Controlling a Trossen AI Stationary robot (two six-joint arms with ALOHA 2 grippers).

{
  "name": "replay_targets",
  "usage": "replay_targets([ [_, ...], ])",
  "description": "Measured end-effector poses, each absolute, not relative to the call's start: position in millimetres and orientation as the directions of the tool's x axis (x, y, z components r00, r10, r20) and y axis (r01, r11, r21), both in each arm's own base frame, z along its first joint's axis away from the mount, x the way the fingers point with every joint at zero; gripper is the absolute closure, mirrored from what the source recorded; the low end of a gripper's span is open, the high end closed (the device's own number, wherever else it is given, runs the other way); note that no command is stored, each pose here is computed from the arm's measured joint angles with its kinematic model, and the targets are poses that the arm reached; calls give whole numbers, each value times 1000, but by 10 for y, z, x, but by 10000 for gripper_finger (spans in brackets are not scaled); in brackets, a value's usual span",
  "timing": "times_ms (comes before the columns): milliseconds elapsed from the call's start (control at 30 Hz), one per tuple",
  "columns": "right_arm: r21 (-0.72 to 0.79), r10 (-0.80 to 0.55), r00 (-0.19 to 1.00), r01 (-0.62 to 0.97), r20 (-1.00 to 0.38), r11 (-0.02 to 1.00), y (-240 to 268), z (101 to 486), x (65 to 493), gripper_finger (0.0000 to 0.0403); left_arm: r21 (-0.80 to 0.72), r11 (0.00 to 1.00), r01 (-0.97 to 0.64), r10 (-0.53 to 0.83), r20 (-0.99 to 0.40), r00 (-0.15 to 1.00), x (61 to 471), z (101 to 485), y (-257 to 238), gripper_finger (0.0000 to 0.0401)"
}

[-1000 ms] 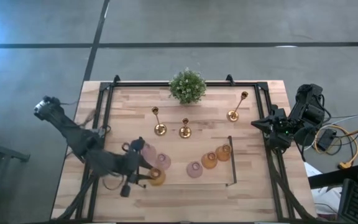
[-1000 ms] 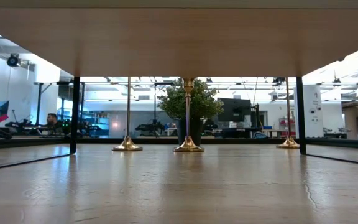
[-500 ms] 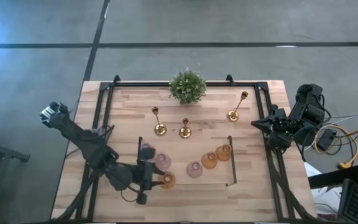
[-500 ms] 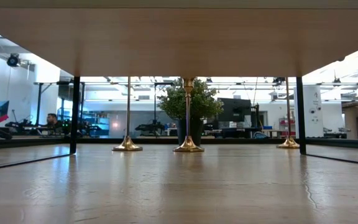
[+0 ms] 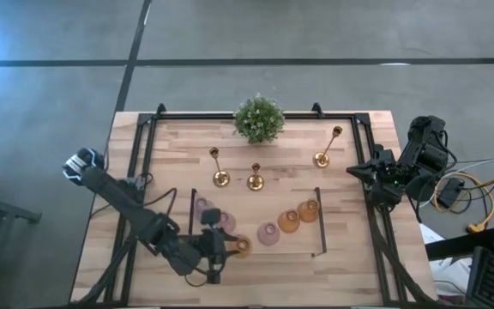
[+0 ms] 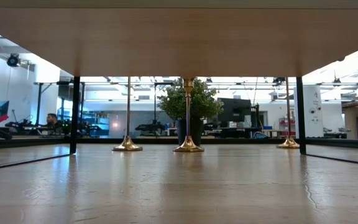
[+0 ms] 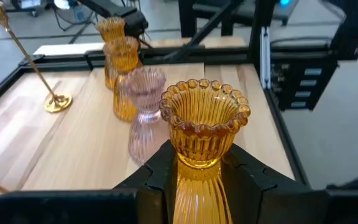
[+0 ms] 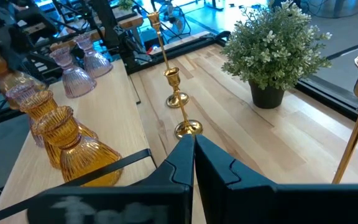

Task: Pick & Place candle stick holders
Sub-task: Put the yellow candle holder on the shelf

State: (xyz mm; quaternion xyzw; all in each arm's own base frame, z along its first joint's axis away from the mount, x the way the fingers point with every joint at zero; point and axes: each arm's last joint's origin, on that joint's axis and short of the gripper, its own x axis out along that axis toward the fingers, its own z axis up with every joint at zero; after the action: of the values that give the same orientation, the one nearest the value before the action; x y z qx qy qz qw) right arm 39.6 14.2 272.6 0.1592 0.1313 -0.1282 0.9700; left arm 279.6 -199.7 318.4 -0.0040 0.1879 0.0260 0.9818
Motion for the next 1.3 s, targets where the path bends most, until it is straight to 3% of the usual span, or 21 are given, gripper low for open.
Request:
replay_targets([
  [467, 275, -207, 933, 291, -296, 916, 142, 2726, 396, 394, 17, 977, -215, 207, -348, 914, 2892, 2941, -1999, 300],
  [1300, 276, -207, 933, 290, -295, 916, 142, 2726, 396, 394, -23, 963, -267, 244, -340, 908, 2946, 2750, -1883, 302],
])
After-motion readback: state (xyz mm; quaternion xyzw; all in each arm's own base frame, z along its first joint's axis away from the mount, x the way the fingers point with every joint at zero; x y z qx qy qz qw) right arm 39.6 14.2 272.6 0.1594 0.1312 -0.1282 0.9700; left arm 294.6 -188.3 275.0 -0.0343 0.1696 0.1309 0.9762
